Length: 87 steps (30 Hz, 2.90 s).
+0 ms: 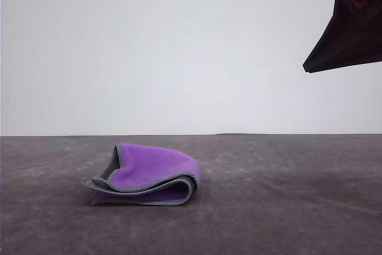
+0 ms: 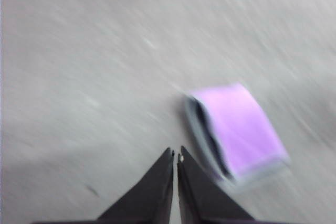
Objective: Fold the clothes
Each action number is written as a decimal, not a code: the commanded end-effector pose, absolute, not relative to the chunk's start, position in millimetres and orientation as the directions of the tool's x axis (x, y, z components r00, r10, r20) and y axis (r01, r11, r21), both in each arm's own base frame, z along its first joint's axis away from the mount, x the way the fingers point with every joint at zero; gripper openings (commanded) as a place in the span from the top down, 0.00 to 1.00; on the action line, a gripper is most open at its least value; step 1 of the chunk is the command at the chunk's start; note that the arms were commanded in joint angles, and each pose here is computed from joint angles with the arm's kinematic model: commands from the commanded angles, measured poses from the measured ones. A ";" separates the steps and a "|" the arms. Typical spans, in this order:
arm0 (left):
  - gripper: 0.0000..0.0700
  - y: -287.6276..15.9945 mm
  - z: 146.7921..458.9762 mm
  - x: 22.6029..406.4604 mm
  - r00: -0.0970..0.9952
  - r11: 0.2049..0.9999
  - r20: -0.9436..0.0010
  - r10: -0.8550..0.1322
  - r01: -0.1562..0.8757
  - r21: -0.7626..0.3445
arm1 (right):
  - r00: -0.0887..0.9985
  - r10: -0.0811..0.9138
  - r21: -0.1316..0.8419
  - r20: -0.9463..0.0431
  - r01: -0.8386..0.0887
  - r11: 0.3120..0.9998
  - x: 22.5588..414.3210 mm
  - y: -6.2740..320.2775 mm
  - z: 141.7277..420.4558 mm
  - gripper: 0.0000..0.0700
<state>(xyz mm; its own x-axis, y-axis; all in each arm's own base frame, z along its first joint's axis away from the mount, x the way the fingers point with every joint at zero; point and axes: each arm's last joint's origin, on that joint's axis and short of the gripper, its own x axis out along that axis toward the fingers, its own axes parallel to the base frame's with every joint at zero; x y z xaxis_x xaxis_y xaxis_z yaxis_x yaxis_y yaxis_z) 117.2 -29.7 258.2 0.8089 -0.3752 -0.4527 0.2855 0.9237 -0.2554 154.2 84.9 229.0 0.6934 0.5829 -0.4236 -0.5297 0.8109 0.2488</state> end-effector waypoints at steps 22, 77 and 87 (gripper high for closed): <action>1.00 0.1 168.1 93.3 0.994 0.999 -0.103 -0.040 0.036 -0.040 | 0.697 0.590 0.239 -0.408 -0.541 0.806 155.0 86.2 232.2 0.98; 1.00 1.4 156.8 96.6 0.995 0.999 -0.102 -0.009 0.005 -0.037 | 0.983 -0.087 0.002 -0.159 0.088 0.996 94.5 -4.2 161.8 0.98; 1.00 1.4 157.0 96.6 0.995 0.999 -0.101 -0.009 0.005 -0.037 | 0.986 -0.078 0.018 -0.150 0.082 0.996 96.0 -4.0 152.0 0.98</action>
<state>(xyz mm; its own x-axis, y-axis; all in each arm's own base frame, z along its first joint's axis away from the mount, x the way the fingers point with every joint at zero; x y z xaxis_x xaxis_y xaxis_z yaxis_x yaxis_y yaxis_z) 95.5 1.5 162.3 0.9955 -0.0074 -0.0950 0.0030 0.9989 -0.0461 95.7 -4.0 152.8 0.9850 -0.0782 -0.1540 0.0793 0.9968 0.0011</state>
